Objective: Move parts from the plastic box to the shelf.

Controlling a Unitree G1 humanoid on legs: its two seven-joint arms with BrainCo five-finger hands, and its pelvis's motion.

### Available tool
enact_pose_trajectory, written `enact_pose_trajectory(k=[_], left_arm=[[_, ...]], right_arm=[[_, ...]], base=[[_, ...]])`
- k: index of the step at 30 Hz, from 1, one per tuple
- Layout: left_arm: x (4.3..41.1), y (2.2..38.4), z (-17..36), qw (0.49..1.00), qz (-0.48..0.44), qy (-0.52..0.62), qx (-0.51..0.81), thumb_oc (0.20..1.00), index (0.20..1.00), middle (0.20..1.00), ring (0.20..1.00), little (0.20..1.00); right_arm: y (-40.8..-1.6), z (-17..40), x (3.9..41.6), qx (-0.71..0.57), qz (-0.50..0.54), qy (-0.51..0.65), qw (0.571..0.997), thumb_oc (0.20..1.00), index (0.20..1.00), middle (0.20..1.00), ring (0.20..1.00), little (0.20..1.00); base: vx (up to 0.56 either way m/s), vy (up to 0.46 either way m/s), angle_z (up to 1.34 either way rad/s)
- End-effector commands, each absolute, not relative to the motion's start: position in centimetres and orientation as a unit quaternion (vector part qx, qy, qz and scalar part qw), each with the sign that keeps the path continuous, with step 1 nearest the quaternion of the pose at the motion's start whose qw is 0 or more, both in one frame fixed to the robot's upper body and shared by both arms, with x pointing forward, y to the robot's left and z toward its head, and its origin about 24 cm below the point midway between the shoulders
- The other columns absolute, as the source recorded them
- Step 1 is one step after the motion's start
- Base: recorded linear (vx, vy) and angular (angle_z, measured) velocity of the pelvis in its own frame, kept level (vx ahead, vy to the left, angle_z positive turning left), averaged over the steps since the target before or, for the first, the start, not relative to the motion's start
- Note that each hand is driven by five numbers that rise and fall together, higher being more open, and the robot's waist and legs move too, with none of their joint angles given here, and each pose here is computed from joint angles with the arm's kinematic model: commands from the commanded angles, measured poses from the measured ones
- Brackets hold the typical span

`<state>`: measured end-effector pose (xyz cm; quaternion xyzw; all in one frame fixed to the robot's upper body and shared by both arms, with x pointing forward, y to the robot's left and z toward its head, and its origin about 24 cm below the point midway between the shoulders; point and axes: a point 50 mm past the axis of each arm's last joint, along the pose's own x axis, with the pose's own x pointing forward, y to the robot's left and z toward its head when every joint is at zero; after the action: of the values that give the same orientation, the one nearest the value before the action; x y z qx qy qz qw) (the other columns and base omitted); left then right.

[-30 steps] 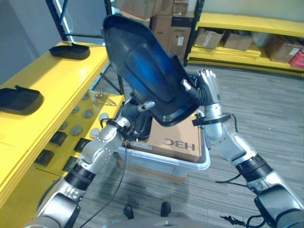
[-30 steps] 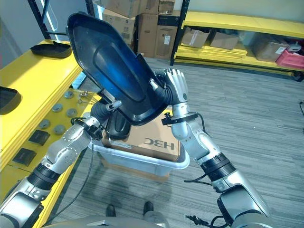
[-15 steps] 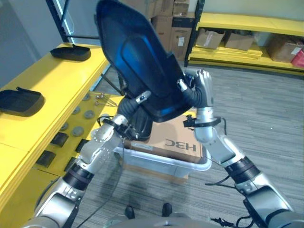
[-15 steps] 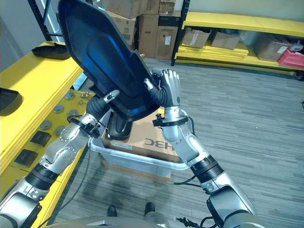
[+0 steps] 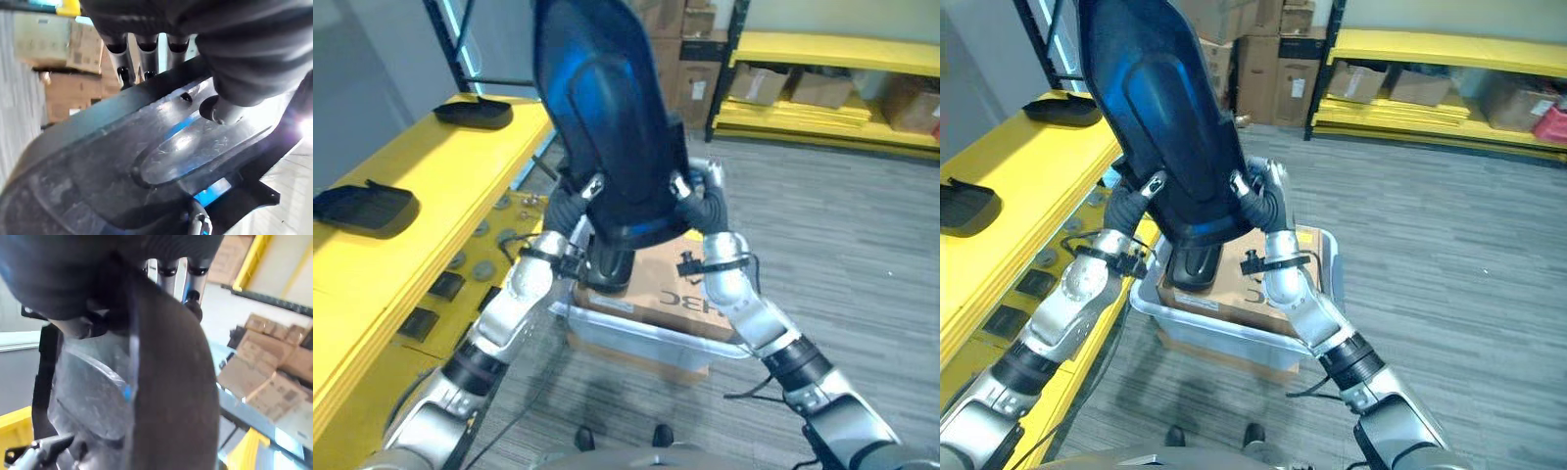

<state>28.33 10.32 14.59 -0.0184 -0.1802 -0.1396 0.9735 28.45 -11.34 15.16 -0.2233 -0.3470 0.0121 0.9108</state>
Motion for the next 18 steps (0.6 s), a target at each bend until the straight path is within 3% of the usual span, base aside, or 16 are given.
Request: enact_pose_trajectory(k=[1, 2, 3, 4, 8, 12, 18], left_arm=[[28.9, 11.7, 19.7, 0.941, -0.093, -0.321, 0.048, 0.200, 0.200, 0.200, 0.200, 0.200], [28.8, 12.5, 19.6, 0.940, -0.072, -0.324, 0.074, 0.200, 0.200, 0.200, 0.200, 0.200], [28.7, 13.4, 19.4, 0.939, -0.055, -0.326, 0.098, 0.200, 0.200, 0.200, 0.200, 0.200], [28.6, 14.2, 19.2, 0.939, -0.042, -0.323, 0.110, 0.200, 0.200, 0.200, 0.200, 0.200], [28.1, 16.6, 18.6, 0.937, 0.006, -0.318, 0.146, 0.200, 0.200, 0.200, 0.200, 0.200], [25.7, 21.3, 17.1, 0.928, 0.090, -0.314, 0.180, 0.200, 0.200, 0.200, 0.200, 0.200], [22.4, 23.8, 16.2, 0.914, 0.102, -0.337, 0.201, 0.200, 0.200, 0.200, 0.200, 0.200]], right_arm=[[-5.8, 18.0, 24.5, -0.092, 0.214, -0.433, 0.871, 0.200, 0.200, 0.200, 0.200, 0.200], [-5.7, 17.9, 24.5, -0.085, 0.223, -0.430, 0.871, 0.266, 0.266, 0.266, 0.266, 0.266], [-5.6, 17.8, 24.4, -0.079, 0.231, -0.423, 0.873, 0.451, 0.451, 0.451, 0.451, 0.451], [-5.5, 17.6, 24.5, -0.072, 0.237, -0.415, 0.875, 1.000, 1.000, 1.000, 1.000, 1.000], [-5.2, 17.3, 24.4, -0.061, 0.249, -0.406, 0.877, 1.000, 1.000, 1.000, 1.000, 1.000], [-5.1, 16.8, 24.5, -0.037, 0.284, -0.372, 0.883, 1.000, 1.000, 1.000, 1.000, 1.000], [-6.1, 15.6, 24.6, -0.057, 0.264, -0.350, 0.897, 1.000, 1.000, 1.000, 1.000, 1.000]], base=[[-0.01, -0.057, 0.22], [-0.01, -0.056, 0.12], [-0.01, -0.057, 0.20], [0.00, -0.068, 0.50], [0.01, -0.041, 0.40], [0.00, -0.041, 0.36], [0.01, -0.002, 0.65]])
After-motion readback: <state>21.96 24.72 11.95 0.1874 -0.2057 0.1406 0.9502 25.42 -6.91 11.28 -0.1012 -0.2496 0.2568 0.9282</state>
